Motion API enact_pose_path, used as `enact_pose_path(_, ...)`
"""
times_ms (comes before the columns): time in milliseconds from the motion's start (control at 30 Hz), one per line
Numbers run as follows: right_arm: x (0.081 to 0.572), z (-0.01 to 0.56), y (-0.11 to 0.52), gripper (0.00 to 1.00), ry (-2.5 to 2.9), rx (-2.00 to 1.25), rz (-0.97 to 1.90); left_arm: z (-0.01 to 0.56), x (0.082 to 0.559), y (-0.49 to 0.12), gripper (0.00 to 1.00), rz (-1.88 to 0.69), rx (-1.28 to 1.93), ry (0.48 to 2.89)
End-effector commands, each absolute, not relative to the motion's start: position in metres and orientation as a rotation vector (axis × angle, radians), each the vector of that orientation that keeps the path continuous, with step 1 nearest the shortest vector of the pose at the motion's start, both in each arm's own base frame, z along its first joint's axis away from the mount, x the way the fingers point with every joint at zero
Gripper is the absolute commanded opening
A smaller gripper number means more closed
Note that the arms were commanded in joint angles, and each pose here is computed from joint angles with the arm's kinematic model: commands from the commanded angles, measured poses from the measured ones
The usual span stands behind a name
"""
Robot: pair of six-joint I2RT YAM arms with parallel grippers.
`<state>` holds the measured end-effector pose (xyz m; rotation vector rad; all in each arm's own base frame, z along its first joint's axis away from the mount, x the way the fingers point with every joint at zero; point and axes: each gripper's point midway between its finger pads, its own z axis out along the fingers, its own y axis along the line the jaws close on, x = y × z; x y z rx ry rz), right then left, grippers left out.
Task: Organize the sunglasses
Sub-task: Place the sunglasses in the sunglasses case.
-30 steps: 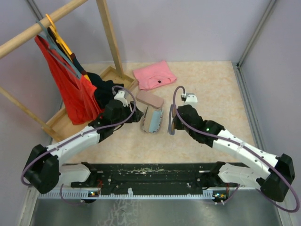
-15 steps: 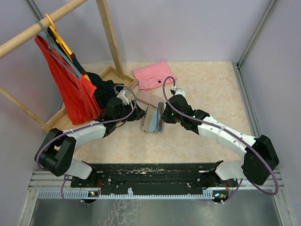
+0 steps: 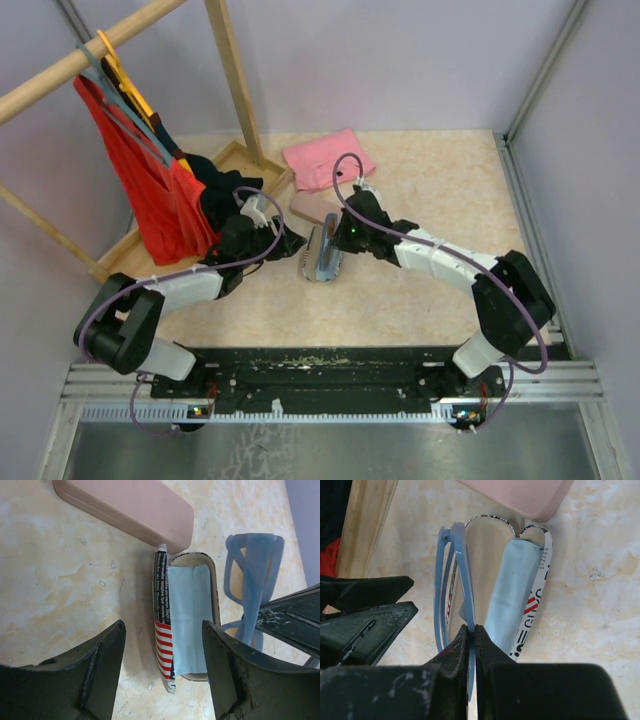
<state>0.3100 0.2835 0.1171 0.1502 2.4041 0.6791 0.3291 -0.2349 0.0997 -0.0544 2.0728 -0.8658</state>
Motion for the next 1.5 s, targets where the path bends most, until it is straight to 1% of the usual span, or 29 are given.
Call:
enact_pose_path(0,0.333,0.141,0.304,0.0,2.32,0.178,0.78,0.113,0.338,-0.232,0.69,-0.863,-0.064,2.004)
enact_pose_path(367,0.336,0.111,0.303,0.0,2.373,0.207,0.816,0.107,0.336,-0.247,0.69,-0.906,0.054,2.038)
enact_pose_path(633,0.331,0.098,0.297,0.0,2.404,0.219,0.813,0.099,0.338,-0.248,0.68,-0.901,0.053,2.065)
enact_pose_path(1100,0.324,0.08,0.286,0.0,2.441,0.226,0.77,0.093,0.336,-0.26,0.68,-0.966,0.078,2.096)
enact_pose_path(1467,0.321,0.07,0.279,0.0,2.453,0.24,0.803,0.087,0.329,-0.267,0.69,-1.0,0.1,2.111)
